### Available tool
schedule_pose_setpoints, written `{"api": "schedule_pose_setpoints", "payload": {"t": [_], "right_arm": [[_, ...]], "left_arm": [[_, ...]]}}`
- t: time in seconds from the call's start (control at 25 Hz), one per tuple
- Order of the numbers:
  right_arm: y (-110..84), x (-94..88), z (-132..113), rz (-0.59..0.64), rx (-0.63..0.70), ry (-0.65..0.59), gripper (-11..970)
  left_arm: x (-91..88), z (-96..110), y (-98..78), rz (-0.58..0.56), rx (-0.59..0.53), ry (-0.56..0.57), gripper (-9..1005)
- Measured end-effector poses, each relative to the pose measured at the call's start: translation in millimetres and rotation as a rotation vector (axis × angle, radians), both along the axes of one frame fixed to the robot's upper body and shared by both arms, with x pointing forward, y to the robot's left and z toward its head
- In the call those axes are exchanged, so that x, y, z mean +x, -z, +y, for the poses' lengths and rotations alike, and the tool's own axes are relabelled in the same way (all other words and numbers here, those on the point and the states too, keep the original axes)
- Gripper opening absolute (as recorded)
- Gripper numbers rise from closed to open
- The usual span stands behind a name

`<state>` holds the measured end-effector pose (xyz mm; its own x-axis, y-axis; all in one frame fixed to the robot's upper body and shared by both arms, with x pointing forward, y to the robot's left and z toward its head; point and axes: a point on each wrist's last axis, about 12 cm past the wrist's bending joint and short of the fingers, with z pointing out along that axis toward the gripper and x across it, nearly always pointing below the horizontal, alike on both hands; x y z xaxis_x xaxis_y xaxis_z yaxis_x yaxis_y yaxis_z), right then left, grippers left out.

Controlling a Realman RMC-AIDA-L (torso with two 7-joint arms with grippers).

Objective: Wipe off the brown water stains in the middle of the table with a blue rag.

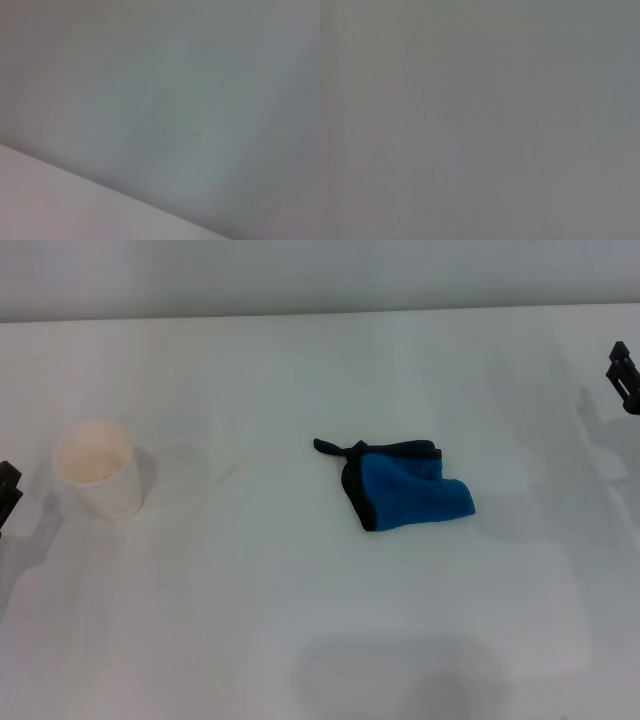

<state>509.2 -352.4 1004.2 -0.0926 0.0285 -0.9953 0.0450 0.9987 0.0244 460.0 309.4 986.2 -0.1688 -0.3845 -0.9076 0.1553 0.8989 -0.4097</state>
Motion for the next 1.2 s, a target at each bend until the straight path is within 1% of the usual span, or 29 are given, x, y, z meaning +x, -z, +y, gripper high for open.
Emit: {"api": "schedule_pose_setpoints", "payload": {"t": [0.32, 0.52, 0.84, 1.2], "right_arm": [[1.1, -1.3, 1.6, 0.002, 0.006, 0.000, 753], [1.8, -1.8, 2.7, 0.004, 0.008, -0.002, 754], [1.3, -1.6, 2.8, 0.000, 0.009, -0.002, 754], [1.6, -2.1, 2.8, 0.001, 0.013, -0.003, 753]], "left_arm": [[2.4, -0.6, -1.6, -0.008, 0.000, 0.004, 890], [0.8, 1.8, -3.3, -0.027, -0.010, -0.017, 891], [-3.3, 3.0, -2.1, -0.027, -0.032, -0.047, 890], [-3.0, 1.1, -2.7, -0.030, -0.031, -0.030, 890]]}}
